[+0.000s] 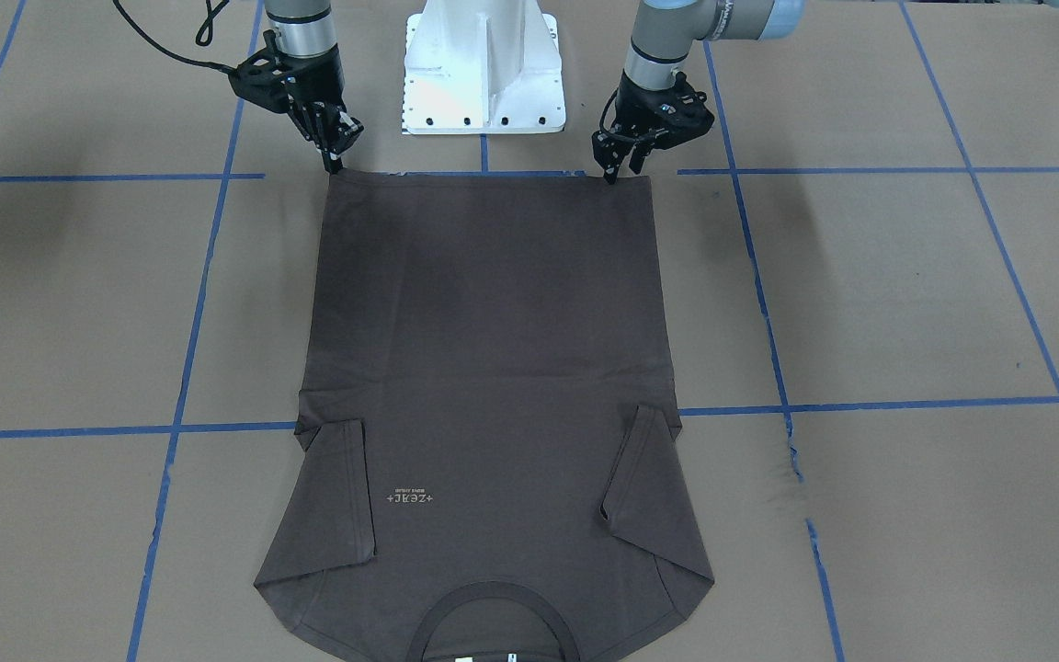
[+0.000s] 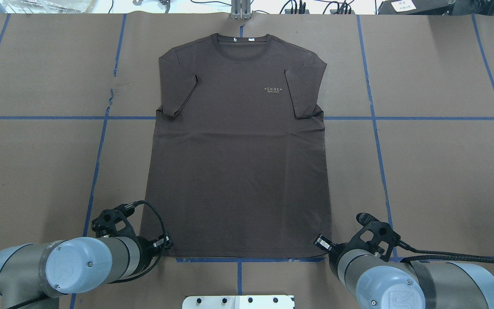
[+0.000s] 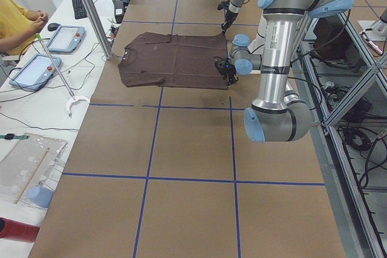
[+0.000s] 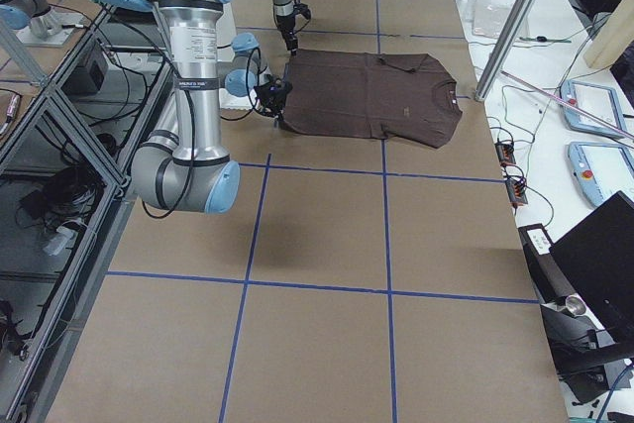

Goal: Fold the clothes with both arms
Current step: 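Move both grippers down to the shirt hem nearest the robot, then grasp the hem corners with both grippers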

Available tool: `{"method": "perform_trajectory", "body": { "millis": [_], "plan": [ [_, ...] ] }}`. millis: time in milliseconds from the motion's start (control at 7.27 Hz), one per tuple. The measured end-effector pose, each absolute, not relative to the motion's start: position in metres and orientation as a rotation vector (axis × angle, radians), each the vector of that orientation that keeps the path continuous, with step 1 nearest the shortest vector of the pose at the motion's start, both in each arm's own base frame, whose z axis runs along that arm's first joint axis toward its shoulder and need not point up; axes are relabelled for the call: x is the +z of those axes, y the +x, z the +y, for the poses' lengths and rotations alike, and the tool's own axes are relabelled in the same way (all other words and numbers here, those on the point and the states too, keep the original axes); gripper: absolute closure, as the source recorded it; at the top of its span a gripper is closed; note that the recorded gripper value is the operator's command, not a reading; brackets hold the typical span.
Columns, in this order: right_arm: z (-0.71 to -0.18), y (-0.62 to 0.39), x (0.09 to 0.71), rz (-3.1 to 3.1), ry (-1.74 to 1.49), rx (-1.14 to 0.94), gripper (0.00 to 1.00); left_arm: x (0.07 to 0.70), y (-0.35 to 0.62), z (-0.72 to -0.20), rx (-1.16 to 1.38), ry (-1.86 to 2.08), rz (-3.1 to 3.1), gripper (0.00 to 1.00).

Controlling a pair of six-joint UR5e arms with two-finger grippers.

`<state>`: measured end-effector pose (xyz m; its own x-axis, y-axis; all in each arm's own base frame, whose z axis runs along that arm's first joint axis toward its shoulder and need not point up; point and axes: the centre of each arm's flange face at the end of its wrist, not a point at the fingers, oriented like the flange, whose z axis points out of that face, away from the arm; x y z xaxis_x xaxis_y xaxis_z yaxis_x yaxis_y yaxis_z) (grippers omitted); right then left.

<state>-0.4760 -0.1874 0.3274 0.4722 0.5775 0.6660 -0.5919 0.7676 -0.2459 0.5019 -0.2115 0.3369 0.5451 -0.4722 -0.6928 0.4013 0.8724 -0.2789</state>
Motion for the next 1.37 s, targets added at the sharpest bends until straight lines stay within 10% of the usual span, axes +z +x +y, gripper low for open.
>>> {"method": "perform_trajectory", "body": {
  "millis": [962, 1375],
  "plan": [
    [-0.187, -0.477, 0.328, -0.795, 0.025, 0.715, 1.00, 0.349, 0.502, -0.211, -0.502, -0.069, 0.786, 0.52],
    [-0.187, -0.478, 0.327, -0.784, 0.028, 0.714, 1.00, 0.355, 0.499, -0.213, -0.507, -0.065, 0.775, 1.00]
  ]
}}
